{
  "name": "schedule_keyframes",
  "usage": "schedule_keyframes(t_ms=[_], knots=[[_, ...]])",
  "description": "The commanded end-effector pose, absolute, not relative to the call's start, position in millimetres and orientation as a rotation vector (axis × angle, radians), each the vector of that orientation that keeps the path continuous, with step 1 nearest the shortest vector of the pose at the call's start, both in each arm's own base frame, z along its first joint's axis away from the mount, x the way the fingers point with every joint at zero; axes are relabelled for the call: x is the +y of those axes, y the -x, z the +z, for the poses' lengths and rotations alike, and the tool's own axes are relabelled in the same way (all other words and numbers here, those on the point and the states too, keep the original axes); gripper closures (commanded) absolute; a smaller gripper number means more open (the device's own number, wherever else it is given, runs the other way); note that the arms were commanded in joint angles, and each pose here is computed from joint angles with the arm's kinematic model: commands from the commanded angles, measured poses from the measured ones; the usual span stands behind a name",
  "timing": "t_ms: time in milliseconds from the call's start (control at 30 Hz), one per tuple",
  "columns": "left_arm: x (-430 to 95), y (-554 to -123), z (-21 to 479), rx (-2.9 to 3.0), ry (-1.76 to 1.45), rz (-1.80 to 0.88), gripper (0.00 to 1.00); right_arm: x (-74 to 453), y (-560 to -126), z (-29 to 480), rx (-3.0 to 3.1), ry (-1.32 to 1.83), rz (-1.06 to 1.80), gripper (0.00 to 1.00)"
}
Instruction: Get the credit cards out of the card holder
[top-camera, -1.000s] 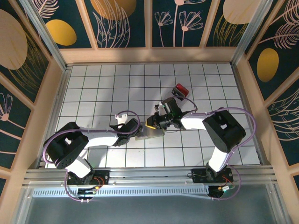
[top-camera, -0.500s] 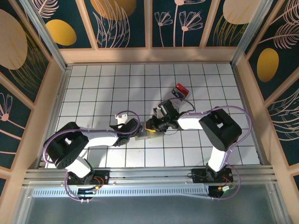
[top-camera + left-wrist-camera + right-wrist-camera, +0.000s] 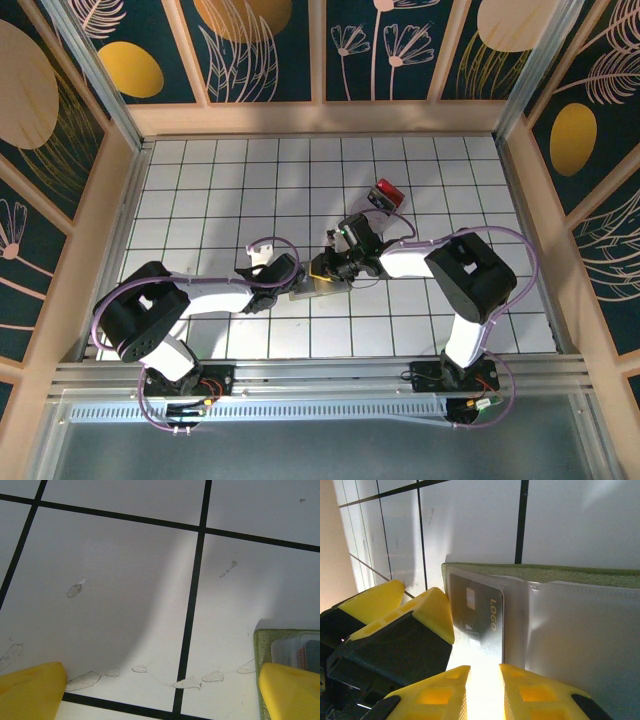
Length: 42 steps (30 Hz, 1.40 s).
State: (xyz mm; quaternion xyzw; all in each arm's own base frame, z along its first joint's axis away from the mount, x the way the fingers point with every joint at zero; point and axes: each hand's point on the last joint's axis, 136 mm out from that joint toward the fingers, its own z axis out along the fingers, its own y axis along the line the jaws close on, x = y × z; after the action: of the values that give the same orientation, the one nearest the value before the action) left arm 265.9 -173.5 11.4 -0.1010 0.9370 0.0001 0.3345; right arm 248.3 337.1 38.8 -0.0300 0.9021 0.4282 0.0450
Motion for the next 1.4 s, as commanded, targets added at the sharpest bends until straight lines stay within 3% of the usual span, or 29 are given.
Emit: schedule_keyframes(t_ms=[0,467,1000,1233,1367], knots=[[-161.7,-245.6,-11.5,2.549,0.242,0.062,0.01,347.4,-253.3,45.7,2.728,0.101,1.362,0.78],[-160.1,-245.0,-10.9,2.548,0.242,0.072,0.01,328.7,-253.0,27.8,2.805,0.049,1.165,0.77],[-163.9,-245.8,-12.2,2.558,0.230,0.060,0.01,354.8,-253.0,44.7,2.730,0.097,1.405,0.78],[-164.6,-244.6,-14.5,2.566,0.224,0.061,0.01,367.6,-248.0,63.4,2.647,0.144,1.586,0.84],[-164.3,-243.7,-15.6,2.571,0.223,0.059,0.01,371.5,-245.7,64.2,2.627,0.147,1.653,0.78]])
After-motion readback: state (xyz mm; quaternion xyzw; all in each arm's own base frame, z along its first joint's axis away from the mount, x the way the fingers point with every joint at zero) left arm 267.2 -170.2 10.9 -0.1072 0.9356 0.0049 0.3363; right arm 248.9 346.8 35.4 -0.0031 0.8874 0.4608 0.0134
